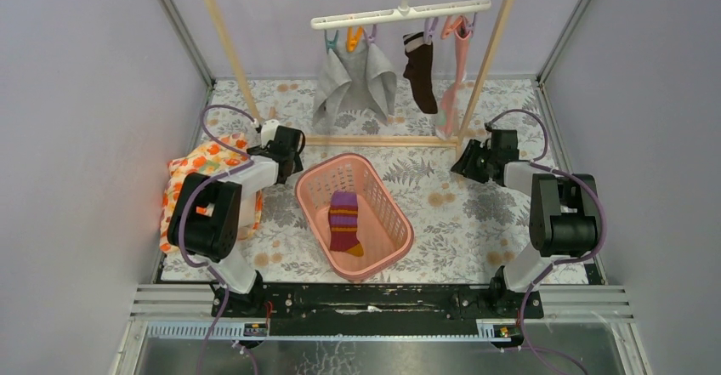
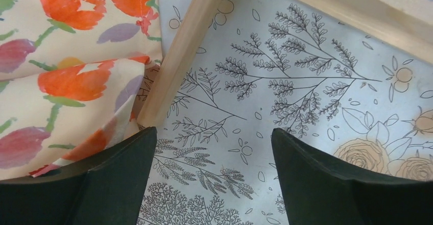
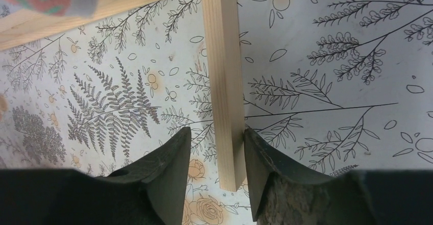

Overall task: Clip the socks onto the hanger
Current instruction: Move the clothesline to the center of the board.

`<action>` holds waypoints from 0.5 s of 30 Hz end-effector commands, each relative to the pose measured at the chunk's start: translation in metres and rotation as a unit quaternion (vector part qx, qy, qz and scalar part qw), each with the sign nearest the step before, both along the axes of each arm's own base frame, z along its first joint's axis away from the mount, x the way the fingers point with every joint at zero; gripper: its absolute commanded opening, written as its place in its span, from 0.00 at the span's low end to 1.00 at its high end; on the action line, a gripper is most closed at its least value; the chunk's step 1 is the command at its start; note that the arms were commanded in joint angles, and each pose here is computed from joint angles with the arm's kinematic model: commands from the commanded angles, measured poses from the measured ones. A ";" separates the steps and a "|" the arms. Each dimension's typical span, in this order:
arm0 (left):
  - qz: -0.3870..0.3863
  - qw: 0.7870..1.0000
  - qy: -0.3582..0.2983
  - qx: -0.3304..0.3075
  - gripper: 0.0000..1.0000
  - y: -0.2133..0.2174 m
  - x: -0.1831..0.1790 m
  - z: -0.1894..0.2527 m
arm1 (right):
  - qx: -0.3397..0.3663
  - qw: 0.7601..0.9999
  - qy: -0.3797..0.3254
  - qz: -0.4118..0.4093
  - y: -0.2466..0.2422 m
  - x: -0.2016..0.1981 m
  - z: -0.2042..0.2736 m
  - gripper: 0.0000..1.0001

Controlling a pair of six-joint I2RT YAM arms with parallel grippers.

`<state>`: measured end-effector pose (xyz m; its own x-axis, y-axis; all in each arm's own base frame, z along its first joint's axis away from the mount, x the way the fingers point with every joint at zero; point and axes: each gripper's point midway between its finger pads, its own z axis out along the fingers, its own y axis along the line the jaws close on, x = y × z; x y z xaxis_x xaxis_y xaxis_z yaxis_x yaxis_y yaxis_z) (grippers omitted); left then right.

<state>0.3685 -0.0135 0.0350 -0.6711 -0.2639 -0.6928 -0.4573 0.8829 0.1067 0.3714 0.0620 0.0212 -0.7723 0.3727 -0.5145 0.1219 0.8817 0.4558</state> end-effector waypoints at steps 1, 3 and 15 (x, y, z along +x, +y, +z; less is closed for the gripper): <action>0.023 0.997 -0.073 -0.001 0.91 0.001 0.023 0.037 | 0.031 0.999 -0.017 0.009 0.013 0.007 0.018 0.49; 0.025 0.996 -0.081 -0.002 0.92 0.001 0.026 0.043 | 0.030 0.999 -0.017 0.009 0.013 0.008 0.018 0.49; 0.069 0.962 -0.258 -0.066 0.92 0.007 0.014 0.138 | -0.009 0.996 -0.072 -0.043 -0.007 0.013 0.055 0.60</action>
